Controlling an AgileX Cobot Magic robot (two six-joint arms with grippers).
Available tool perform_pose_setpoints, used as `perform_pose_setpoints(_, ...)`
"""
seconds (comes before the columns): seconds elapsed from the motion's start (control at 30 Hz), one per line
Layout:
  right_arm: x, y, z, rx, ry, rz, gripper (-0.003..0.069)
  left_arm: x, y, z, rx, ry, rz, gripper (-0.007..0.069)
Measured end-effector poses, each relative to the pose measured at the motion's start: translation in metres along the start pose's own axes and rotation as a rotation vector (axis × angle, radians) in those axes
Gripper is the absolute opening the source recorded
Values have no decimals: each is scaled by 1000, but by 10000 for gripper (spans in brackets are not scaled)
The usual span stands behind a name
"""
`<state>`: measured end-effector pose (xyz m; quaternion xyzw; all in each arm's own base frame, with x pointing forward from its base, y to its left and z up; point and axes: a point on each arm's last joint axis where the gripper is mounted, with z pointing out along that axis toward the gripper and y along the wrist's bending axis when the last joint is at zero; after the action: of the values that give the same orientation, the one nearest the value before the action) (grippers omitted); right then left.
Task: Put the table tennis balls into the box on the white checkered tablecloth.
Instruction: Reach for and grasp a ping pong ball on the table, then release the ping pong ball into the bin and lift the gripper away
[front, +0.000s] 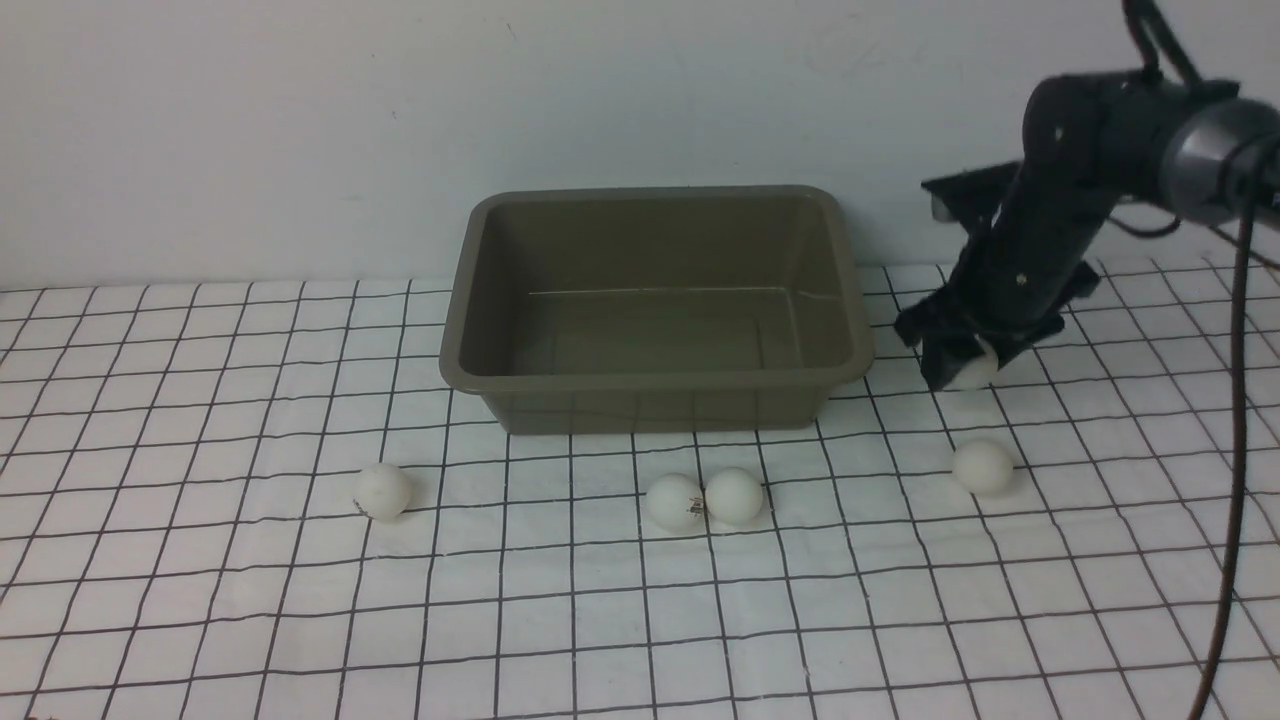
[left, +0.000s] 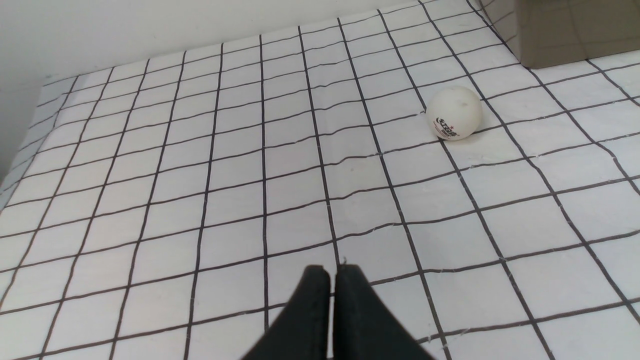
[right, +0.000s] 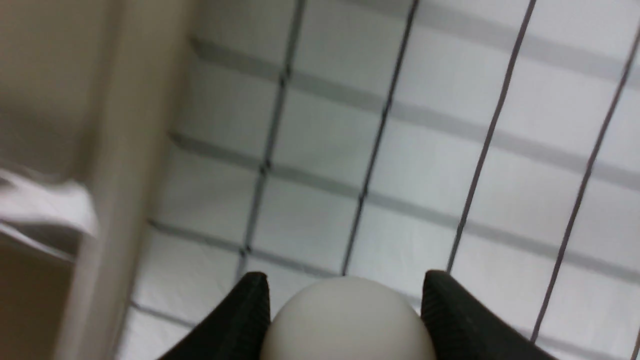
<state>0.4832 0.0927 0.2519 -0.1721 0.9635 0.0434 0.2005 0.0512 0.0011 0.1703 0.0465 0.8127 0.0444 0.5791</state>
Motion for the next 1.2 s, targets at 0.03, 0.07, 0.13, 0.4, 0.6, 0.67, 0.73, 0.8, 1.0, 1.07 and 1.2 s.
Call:
perform_pose_setpoints(0.03, -4, 1, -5, -9, -23, 4, 356, 0, 0, 0, 0, 0, 0, -4)
perform_pose_setpoints(0.07, -7, 2, -10, -19, -44, 8, 356, 0, 0, 0, 0, 0, 0, -4)
perform_pose_setpoints(0.13, -14, 7, -19, -51, -86, 16, 356, 0, 0, 0, 0, 0, 0, -4)
perform_pose_setpoints(0.4, -25, 55, -25, -137, -123, -64, 356, 0, 0, 0, 0, -1, 0, -4)
perform_pose_setpoints(0.6, -22, 110, 0, -155, -66, -214, 356, 0, 0, 0, 0, -1, 0, -4)
perform_pose_setpoints(0.67, -19, 126, 9, -141, -42, -265, 356, 0, 0, 0, 0, -1, 0, -4)
perform_pose_setpoints(0.73, -17, 131, 14, -134, -31, -283, 358, 0, 0, 0, 0, -1, 0, -4)
perform_pose_setpoints(0.8, -16, 132, 19, -129, -20, -288, 372, 0, 0, 0, 0, -1, 0, -4)
perform_pose_setpoints(1.0, -14, 128, 29, -96, 2, -285, 494, 0, 0, 0, 0, -1, 0, -4)
perform_pose_setpoints(1.07, -16, 126, 20, -67, -13, -295, 506, 0, 0, 0, 0, -1, 0, -4)
perform_pose_setpoints(1.2, -22, 118, -21, -19, -86, -265, 510, 0, 0, 0, 0, -1, 0, -4)
